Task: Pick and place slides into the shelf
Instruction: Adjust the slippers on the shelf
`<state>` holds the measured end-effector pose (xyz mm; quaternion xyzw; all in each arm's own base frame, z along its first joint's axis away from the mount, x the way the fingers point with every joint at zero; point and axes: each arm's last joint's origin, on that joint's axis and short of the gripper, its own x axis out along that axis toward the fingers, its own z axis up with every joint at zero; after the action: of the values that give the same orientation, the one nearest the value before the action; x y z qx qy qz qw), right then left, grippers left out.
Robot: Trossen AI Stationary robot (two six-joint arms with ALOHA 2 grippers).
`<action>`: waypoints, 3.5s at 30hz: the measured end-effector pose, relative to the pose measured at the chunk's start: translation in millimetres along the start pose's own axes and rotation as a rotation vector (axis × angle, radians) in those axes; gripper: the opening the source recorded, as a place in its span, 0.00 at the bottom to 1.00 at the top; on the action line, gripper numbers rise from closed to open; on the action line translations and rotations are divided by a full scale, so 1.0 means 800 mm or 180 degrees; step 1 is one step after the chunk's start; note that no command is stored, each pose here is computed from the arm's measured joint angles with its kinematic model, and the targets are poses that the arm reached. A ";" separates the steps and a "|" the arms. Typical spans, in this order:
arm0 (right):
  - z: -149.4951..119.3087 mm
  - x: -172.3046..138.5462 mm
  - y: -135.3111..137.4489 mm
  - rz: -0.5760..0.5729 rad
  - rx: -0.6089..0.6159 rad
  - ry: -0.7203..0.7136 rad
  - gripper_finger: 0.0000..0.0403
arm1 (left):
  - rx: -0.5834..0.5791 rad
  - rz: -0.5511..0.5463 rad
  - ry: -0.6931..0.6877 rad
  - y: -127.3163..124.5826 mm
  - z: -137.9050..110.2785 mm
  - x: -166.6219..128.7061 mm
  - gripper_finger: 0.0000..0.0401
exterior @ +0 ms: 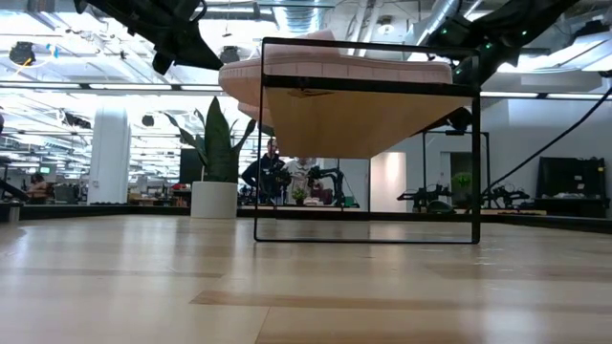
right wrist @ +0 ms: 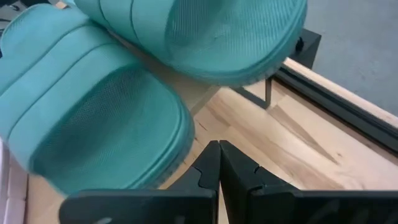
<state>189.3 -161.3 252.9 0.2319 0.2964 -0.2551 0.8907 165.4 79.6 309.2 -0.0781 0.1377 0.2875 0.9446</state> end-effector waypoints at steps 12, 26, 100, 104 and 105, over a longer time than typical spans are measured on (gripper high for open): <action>0.003 0.013 -0.001 0.0019 -0.0018 -0.0034 0.00 | 0.0012 0.0008 0.0070 0.000 -0.003 0.000 0.00; -0.001 0.015 0.014 0.0119 -0.0087 0.0031 0.00 | 0.0015 0.0010 0.0082 0.000 -0.003 0.000 0.00; 0.056 -0.046 -0.129 0.1485 -0.0667 -0.1566 0.00 | -0.0497 0.0319 -0.0409 0.003 0.008 0.007 0.00; 0.053 -0.034 -0.138 0.1338 -0.0589 -0.1525 0.00 | -0.0567 0.0311 -0.0414 0.003 0.007 0.008 0.00; 0.053 -0.031 -0.138 0.1284 -0.0595 -0.1526 0.00 | -0.0582 0.0311 -0.0413 0.003 0.007 0.008 0.00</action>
<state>124.1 -261.3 270.6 0.1365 0.0485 -0.0926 0.9851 170.3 85.7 312.4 -0.1383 0.0532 0.3489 0.9254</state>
